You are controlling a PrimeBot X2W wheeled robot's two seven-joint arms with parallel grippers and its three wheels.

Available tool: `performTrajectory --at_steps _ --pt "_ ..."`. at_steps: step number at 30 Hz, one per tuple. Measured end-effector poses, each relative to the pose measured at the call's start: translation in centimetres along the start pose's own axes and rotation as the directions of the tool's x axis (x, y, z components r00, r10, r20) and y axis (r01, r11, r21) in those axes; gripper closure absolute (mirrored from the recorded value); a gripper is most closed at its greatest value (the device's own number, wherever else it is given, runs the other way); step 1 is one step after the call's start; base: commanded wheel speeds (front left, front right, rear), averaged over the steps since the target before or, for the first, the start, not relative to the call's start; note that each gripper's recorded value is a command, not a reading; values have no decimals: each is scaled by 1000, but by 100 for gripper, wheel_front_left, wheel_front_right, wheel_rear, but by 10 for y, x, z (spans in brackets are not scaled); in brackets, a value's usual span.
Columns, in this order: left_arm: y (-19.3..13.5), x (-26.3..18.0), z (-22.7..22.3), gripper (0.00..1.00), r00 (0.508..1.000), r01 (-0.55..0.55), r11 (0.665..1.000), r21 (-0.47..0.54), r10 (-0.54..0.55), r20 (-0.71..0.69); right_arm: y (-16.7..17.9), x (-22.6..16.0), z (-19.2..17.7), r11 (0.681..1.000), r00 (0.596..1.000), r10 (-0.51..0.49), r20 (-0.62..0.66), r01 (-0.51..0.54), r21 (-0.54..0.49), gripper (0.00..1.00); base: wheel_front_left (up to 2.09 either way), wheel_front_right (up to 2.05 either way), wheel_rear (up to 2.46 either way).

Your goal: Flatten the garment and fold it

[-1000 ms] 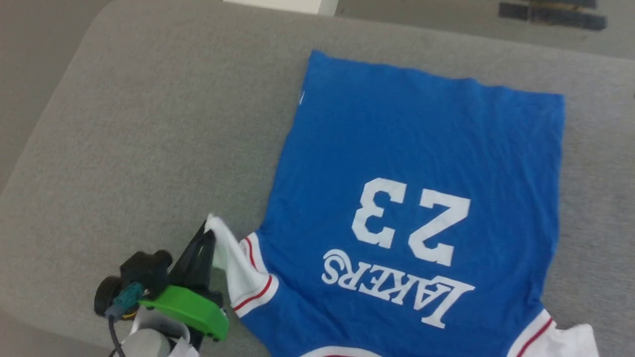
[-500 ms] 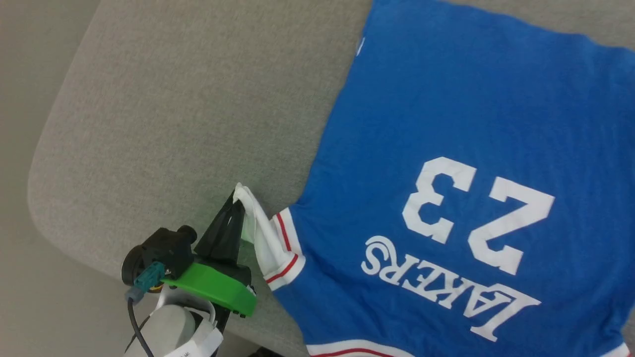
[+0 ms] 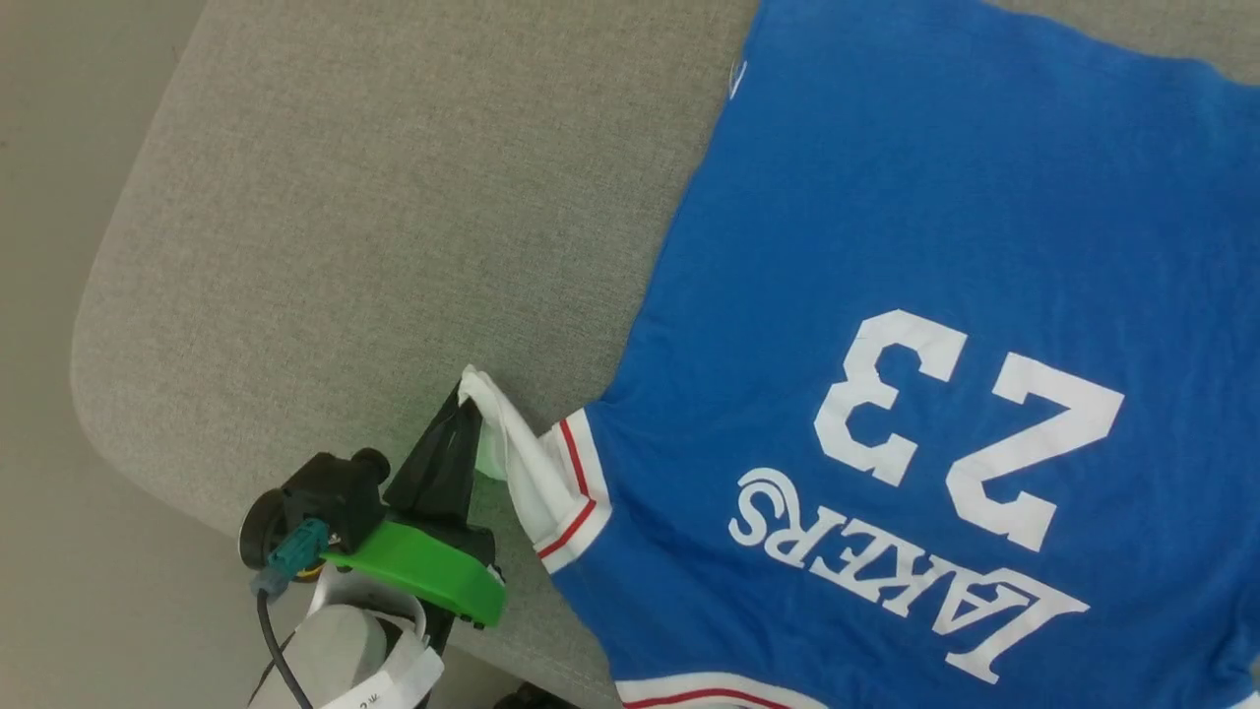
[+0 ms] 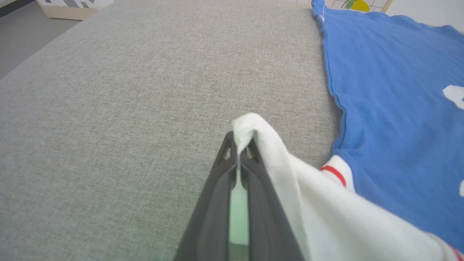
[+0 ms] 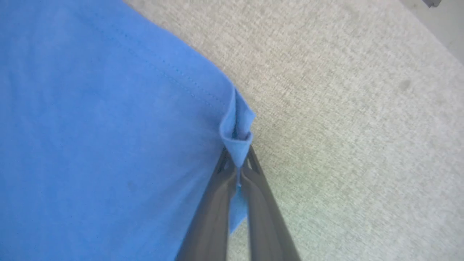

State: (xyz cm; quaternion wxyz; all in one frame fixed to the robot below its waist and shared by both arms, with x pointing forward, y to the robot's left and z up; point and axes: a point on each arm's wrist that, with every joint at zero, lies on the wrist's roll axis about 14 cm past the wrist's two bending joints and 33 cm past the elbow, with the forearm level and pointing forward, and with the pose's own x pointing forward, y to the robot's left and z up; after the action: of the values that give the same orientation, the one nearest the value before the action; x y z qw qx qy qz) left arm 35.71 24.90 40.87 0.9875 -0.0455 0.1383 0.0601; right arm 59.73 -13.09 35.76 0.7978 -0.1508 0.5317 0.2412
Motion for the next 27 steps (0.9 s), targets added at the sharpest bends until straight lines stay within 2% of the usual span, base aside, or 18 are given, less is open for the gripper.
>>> performTrajectory --at_steps 8,13,16,21,27 --pt "2 -14 15 100 999 4 1000 -1 -4 54 18 -36 9 999 993 6 116 -1 -46 100 0 0 0" --pt "6 -33 18 100 997 0 1000 -2 0 72 26 -90 25 994 969 3 248 24 -106 100 0 0 0" --pt "7 -41 21 100 996 -1 1000 -6 2 84 25 -121 21 988 954 -10 301 55 -142 100 0 0 0" --pt "6 -49 24 100 995 13 1000 -6 -12 95 16 -163 -16 981 949 -44 312 100 -166 100 0 0 0" --pt "-12 -48 34 100 989 83 996 10 -84 119 -8 -191 -114 978 977 -123 175 149 -144 100 0 0 0"
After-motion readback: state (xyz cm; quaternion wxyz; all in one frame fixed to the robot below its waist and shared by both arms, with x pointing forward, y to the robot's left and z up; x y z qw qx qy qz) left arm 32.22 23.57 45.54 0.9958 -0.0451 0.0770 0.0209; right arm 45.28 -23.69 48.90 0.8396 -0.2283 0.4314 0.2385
